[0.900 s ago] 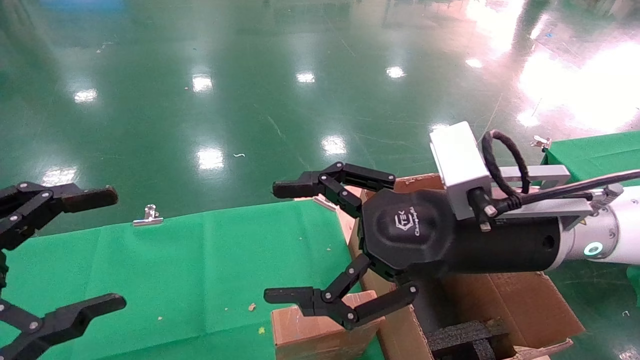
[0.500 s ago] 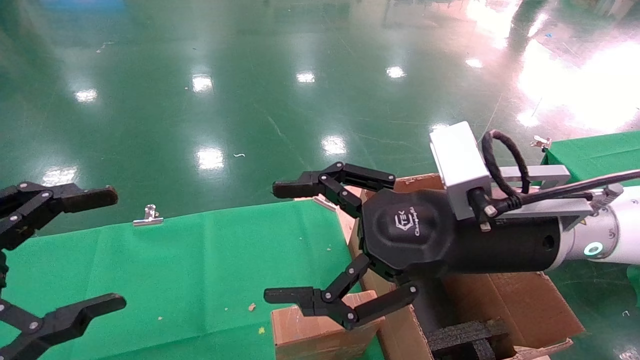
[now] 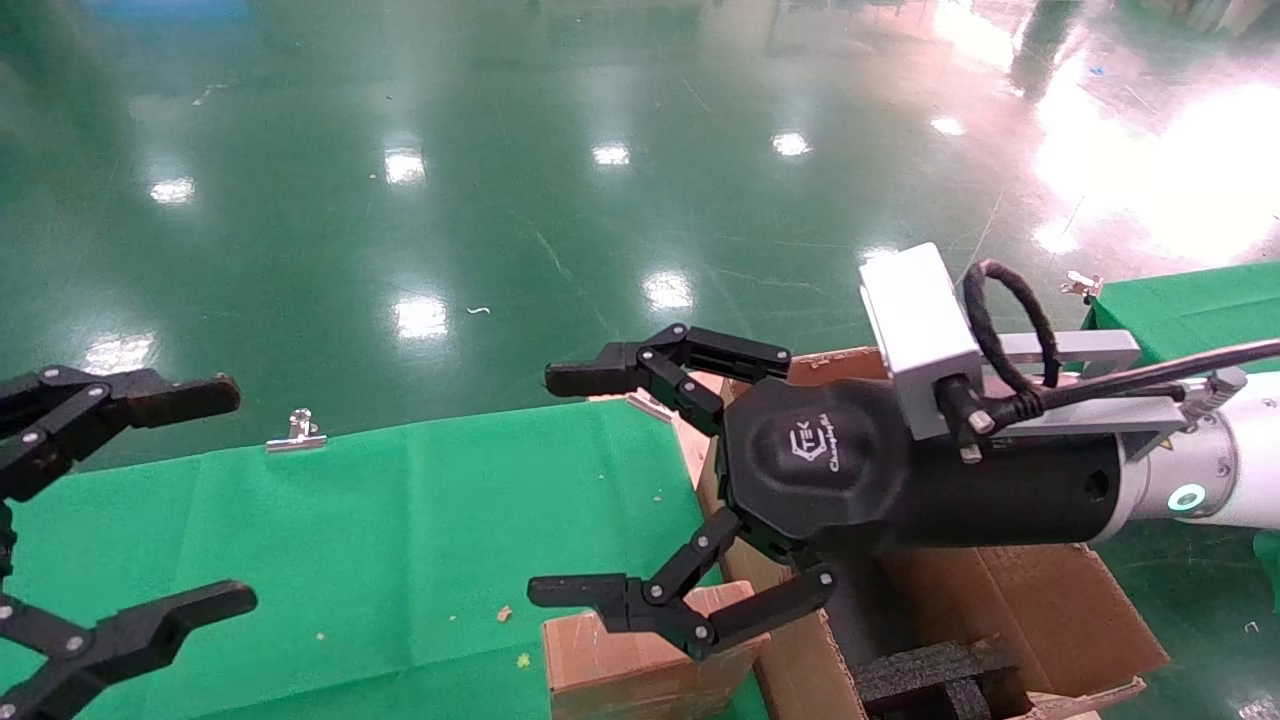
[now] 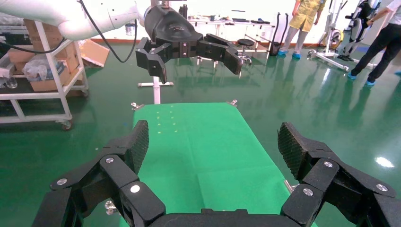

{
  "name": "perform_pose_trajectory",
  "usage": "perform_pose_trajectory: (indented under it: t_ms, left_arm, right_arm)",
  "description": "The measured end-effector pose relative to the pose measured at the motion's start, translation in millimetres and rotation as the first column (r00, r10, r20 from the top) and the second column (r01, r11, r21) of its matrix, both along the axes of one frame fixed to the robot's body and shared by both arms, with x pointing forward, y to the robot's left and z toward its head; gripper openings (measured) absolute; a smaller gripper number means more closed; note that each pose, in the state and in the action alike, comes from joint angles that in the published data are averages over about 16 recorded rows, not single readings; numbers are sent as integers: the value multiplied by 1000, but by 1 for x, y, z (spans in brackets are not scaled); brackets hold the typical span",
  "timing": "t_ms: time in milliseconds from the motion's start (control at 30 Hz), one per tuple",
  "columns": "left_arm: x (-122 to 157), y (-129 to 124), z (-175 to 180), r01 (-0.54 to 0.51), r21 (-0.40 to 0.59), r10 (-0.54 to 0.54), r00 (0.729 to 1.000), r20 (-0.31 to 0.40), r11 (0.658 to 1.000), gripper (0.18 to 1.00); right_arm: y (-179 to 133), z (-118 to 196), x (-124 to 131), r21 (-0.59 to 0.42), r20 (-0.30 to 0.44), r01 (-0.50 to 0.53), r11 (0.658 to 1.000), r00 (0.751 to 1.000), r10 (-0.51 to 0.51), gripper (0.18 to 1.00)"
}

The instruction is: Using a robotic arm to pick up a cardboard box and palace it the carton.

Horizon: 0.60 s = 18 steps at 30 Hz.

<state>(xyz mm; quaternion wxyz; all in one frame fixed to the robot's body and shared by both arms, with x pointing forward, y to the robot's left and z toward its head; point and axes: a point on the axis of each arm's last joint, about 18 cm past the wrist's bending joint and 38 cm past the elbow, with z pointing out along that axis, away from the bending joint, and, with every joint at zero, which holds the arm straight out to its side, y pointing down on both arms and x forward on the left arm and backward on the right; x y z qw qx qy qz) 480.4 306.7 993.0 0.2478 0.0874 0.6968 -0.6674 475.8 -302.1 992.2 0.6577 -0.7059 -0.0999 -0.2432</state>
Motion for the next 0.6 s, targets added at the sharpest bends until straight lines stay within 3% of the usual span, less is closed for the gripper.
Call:
perform_pose_trajectory:
  t_ms: [300, 467, 600]
  left_arm:
    - [0, 0, 0, 0, 0, 0, 1000, 0, 1000, 887]
    - [0, 0, 0, 0, 0, 0, 1000, 0, 1000, 786]
    - [0, 0, 0, 0, 0, 0, 1000, 0, 1000, 691]
  right_arm:
    - [1, -6, 5, -79, -4, 26, 996, 1000, -27, 1001]
    - [4, -16, 14, -195, -14, 57, 979, 998, -60, 1001]
    - [6, -26, 25, -315, -25, 89, 945, 994, -102, 1001]
